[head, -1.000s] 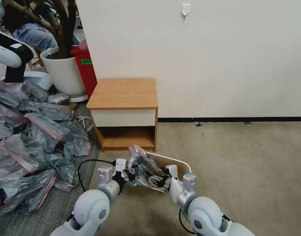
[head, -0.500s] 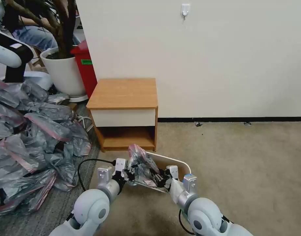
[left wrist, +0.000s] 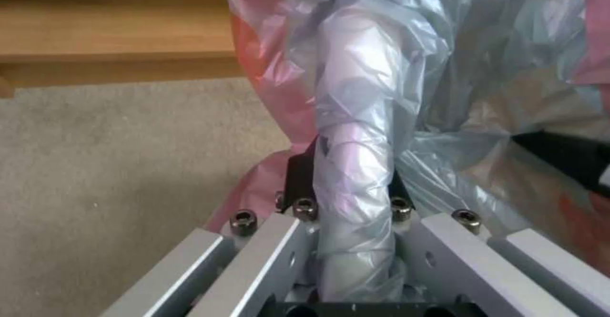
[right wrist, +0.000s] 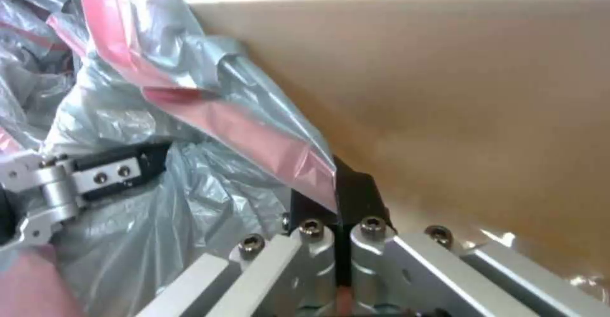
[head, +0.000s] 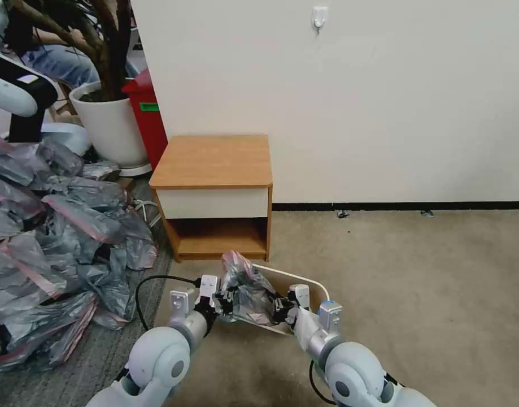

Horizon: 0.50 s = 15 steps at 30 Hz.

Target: Pick up the garbage bag from the table and place it over the trash can.

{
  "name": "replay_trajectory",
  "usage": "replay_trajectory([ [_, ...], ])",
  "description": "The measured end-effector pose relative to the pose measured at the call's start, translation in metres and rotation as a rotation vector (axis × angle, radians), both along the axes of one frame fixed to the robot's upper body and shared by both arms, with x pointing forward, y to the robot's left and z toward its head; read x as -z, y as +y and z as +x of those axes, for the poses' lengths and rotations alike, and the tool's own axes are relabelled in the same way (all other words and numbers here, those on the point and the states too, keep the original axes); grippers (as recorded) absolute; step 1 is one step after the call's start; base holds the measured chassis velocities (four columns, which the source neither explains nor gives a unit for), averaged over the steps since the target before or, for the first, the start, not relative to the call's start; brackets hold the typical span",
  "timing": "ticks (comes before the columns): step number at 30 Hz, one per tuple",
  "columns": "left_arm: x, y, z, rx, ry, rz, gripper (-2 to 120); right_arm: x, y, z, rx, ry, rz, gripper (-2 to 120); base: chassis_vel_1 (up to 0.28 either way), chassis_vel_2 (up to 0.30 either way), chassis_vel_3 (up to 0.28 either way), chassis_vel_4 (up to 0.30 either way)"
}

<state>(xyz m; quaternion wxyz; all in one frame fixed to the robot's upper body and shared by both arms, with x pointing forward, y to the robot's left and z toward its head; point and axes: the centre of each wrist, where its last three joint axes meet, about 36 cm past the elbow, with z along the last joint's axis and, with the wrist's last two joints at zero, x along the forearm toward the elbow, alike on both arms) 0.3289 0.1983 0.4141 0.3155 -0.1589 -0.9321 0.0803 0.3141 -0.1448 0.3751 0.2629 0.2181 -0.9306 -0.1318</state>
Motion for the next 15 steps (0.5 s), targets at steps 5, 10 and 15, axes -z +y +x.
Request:
replay_trajectory([
  [5,0.004,-0.001,0.002,-0.002,0.008,0.000,4,-0.005,-0.006,-0.002,0.014,-0.014,0.000,0,0.000,0.000,0.000,0.000],
  [10,0.011,0.001,0.005,-0.014,0.016,0.010,4,-0.023,-0.016,-0.009,0.023,-0.047,0.006,0,0.000,0.000,0.000,0.000],
  [15,0.017,0.002,0.008,-0.027,0.019,0.016,4,-0.036,-0.021,-0.012,0.026,-0.071,0.014,0,0.000,0.000,0.000,0.000],
])
